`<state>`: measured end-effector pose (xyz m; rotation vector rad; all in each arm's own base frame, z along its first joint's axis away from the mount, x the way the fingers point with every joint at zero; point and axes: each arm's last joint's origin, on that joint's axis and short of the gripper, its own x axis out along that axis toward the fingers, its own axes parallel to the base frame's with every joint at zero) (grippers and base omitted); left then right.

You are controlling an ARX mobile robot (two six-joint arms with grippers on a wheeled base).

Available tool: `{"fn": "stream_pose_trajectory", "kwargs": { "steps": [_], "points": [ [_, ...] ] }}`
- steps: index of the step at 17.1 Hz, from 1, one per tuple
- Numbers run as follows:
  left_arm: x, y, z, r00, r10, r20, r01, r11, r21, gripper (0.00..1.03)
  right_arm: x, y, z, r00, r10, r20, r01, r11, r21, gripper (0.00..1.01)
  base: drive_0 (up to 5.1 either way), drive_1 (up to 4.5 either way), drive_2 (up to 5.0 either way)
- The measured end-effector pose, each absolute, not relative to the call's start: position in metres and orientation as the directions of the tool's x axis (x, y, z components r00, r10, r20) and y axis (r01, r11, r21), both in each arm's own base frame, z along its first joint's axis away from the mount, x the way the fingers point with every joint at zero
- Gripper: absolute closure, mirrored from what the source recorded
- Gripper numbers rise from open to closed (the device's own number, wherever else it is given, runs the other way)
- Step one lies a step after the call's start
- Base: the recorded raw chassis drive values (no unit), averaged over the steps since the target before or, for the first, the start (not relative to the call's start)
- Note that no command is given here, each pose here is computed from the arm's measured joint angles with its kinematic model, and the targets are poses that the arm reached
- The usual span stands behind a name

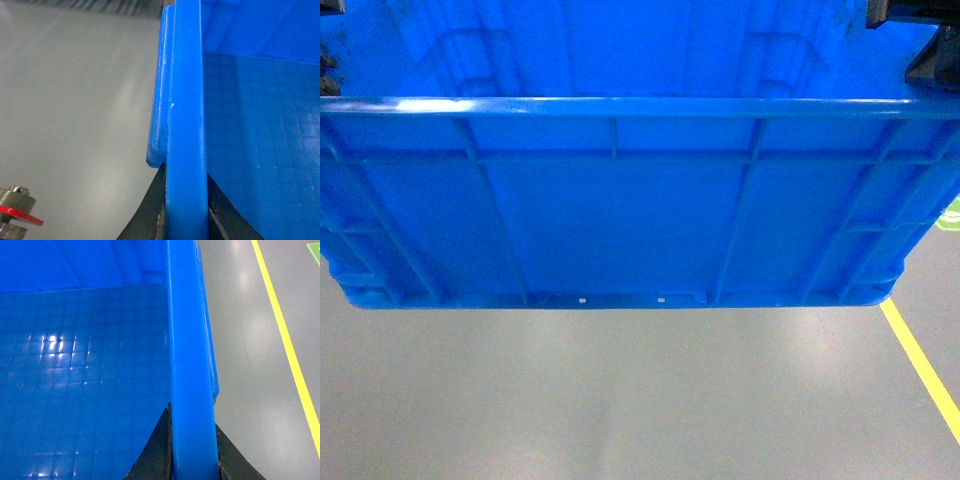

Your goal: Place box next to blue box on left shelf

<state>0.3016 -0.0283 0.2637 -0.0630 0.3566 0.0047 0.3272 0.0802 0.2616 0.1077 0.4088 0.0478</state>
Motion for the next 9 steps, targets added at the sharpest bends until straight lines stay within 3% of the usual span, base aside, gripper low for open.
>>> {"fn": "stream_pose_trajectory", "kwargs": {
  "steps": [5, 9],
  "points": [
    [0.3017, -0.0283, 0.2638, 0.937, -0.008, -0.348, -0.015, 0.998, -0.061, 0.95, 0.3272, 0.0801, 0.2615, 0.916, 0.067, -0.395, -0.024, 0.993, 0.113, 0.92, -1.8, -1.82, -1.8],
    [0.3012, -0.0300, 0.2643, 0.938, -0.012, -0.347, -0.011, 0.998, -0.064, 0.95, 0.3255, 0.0795, 0.2644, 0.919, 0.065, -0.388, -0.024, 0.994, 0.110, 0.92, 0.0, 4.19, -4.1]
  ]
}}
